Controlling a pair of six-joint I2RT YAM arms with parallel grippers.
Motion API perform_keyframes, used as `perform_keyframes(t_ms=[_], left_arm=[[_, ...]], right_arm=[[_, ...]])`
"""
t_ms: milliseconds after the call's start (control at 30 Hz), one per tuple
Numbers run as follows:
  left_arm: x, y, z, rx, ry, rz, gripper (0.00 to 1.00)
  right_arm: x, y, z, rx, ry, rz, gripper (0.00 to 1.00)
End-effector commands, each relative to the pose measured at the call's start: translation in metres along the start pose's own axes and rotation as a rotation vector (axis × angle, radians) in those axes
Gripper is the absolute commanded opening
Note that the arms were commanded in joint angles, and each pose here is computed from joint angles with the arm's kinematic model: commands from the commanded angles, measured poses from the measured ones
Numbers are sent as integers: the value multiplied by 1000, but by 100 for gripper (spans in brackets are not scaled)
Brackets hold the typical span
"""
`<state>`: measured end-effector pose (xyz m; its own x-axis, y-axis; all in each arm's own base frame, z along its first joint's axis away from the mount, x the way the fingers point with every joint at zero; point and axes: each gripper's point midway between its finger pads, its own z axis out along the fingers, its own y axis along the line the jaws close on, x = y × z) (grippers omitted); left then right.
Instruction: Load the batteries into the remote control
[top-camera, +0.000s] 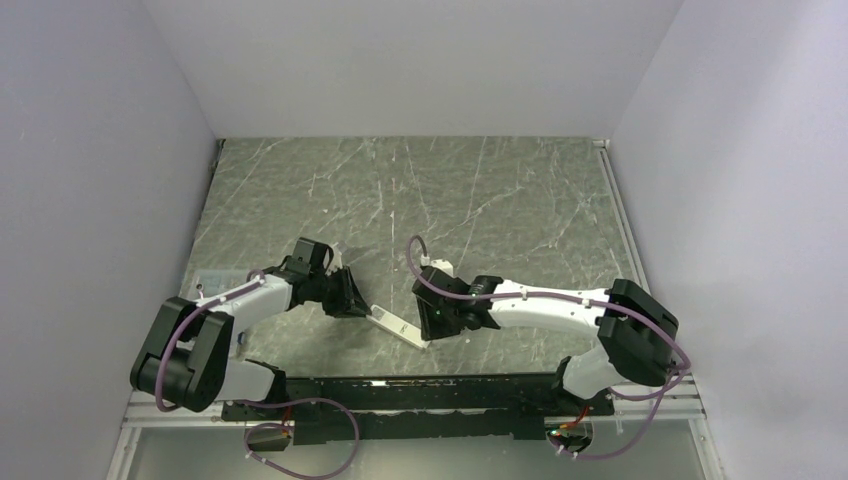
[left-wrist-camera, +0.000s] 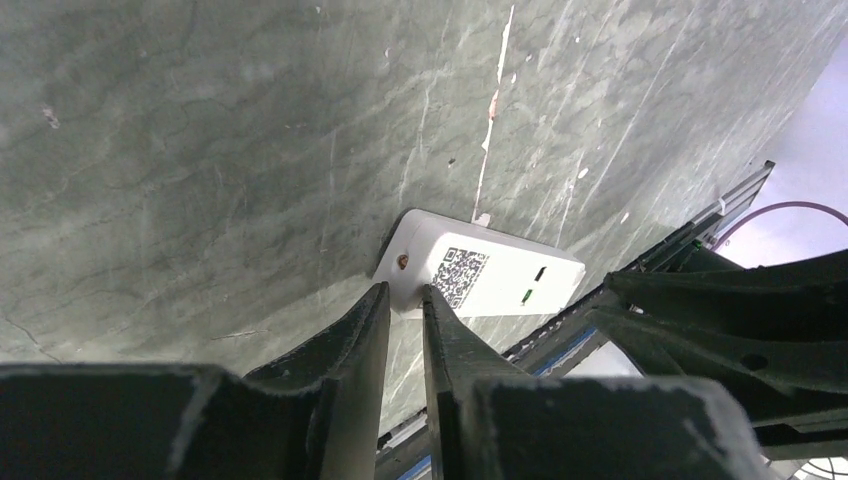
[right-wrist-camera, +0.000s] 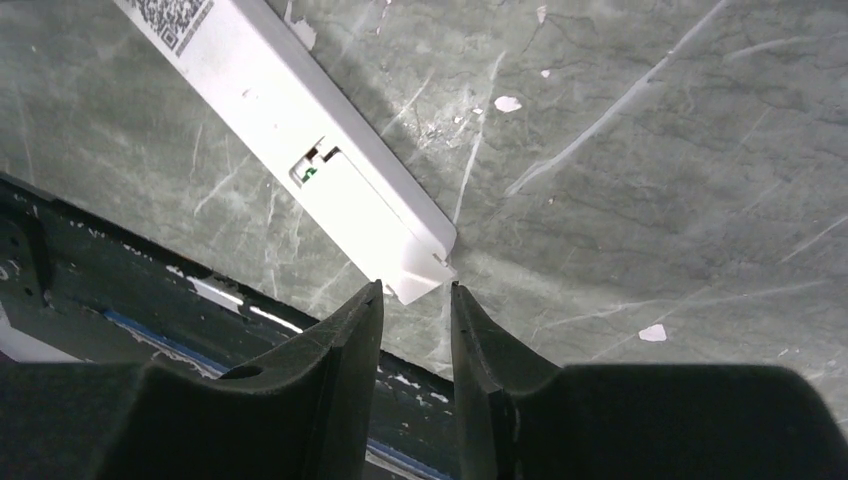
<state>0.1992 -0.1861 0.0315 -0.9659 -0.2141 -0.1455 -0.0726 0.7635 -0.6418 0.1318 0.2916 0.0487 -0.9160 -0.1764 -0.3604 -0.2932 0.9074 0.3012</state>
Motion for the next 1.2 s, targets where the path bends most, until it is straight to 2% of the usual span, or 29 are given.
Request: perform_keyframes(t_ms=[0, 567, 1167], left_arm=[[0, -14, -4, 62, -9, 32, 24], [20, -13, -4, 72, 19, 28, 24], [37, -9, -12, 58, 26, 17, 27]], right_arm=[[-6, 0, -1, -13, -19, 74, 34], [-6, -13, -3, -3, -16, 124, 36], [-11, -21, -4, 7, -32, 163, 55]])
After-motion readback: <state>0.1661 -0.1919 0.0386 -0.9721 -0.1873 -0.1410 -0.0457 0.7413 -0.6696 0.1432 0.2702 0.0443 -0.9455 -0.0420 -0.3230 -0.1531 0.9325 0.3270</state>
